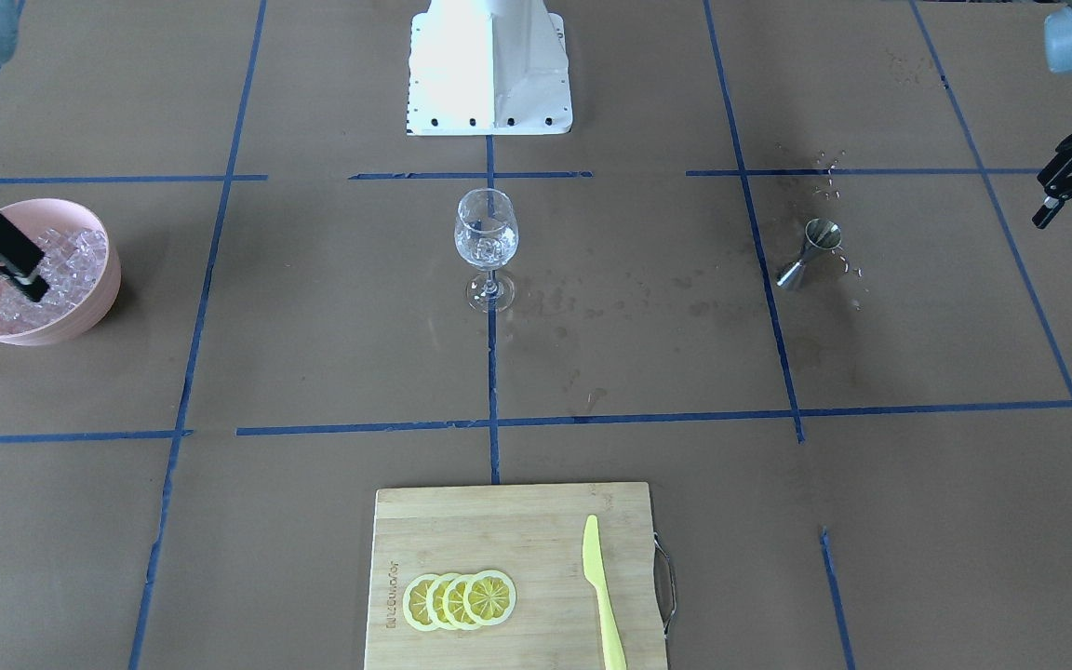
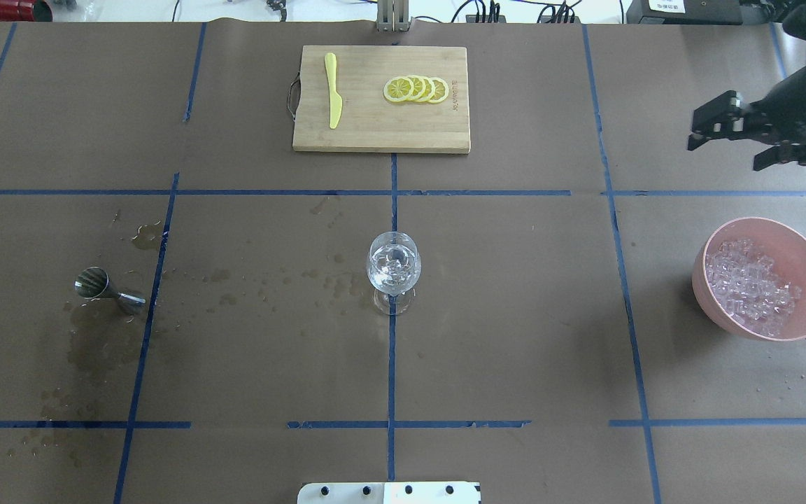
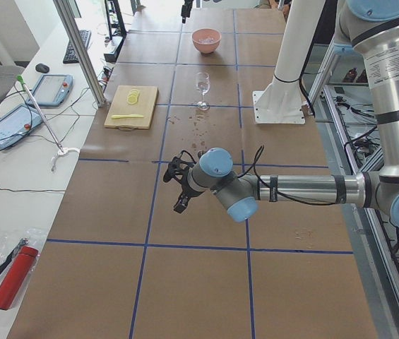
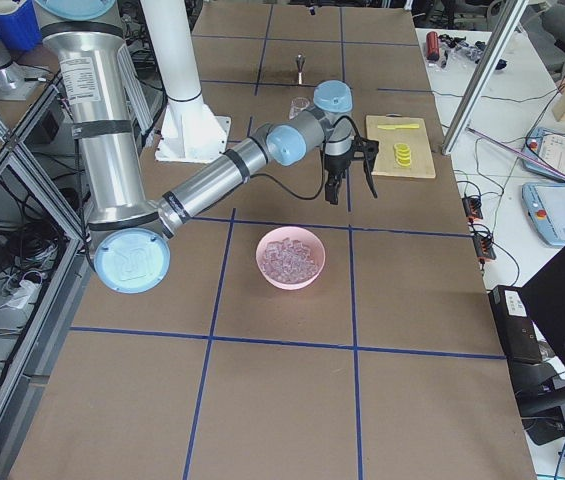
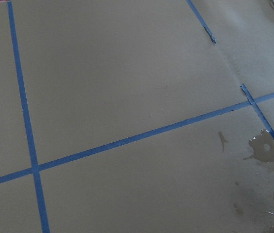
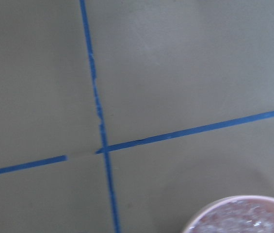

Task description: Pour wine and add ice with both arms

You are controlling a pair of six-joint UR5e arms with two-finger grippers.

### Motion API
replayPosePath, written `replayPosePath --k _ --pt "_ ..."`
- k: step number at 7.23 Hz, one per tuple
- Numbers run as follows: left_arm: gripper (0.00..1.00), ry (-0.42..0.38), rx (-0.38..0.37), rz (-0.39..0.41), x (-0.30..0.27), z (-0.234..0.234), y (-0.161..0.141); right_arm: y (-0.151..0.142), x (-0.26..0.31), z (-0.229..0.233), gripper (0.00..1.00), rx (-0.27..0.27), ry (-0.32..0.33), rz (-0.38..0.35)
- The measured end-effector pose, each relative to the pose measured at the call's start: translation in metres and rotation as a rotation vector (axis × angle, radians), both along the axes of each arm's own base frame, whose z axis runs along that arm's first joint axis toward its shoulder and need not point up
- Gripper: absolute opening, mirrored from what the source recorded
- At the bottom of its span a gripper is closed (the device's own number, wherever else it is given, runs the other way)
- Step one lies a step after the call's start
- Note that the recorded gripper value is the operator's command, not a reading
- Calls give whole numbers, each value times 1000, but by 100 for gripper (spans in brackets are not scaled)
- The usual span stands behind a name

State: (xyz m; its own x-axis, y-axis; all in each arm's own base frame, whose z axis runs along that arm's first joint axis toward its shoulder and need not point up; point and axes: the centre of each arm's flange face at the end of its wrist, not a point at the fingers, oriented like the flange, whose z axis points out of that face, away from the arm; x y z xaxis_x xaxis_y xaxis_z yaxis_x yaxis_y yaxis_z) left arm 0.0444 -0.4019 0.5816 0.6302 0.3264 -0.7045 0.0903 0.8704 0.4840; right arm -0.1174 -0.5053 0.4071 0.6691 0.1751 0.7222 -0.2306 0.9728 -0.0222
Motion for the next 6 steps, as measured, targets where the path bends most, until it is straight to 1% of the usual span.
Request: replayPosePath --k 1,2,3,5,6 --pt "100 19 -31 34 2 3 4 0 42 42 100 27 31 -62" --pt "100 46 -68 77 7 7 9 3 77 76 100 40 39 -120" --pt "100 62 -102 114 11 11 12 7 106 101 100 48 45 -160" --pt "100 43 -114 164 10 25 15 10 140 136 100 54 56 -227" --pt "100 29 -138 176 9 29 15 10 146 152 100 44 58 -248"
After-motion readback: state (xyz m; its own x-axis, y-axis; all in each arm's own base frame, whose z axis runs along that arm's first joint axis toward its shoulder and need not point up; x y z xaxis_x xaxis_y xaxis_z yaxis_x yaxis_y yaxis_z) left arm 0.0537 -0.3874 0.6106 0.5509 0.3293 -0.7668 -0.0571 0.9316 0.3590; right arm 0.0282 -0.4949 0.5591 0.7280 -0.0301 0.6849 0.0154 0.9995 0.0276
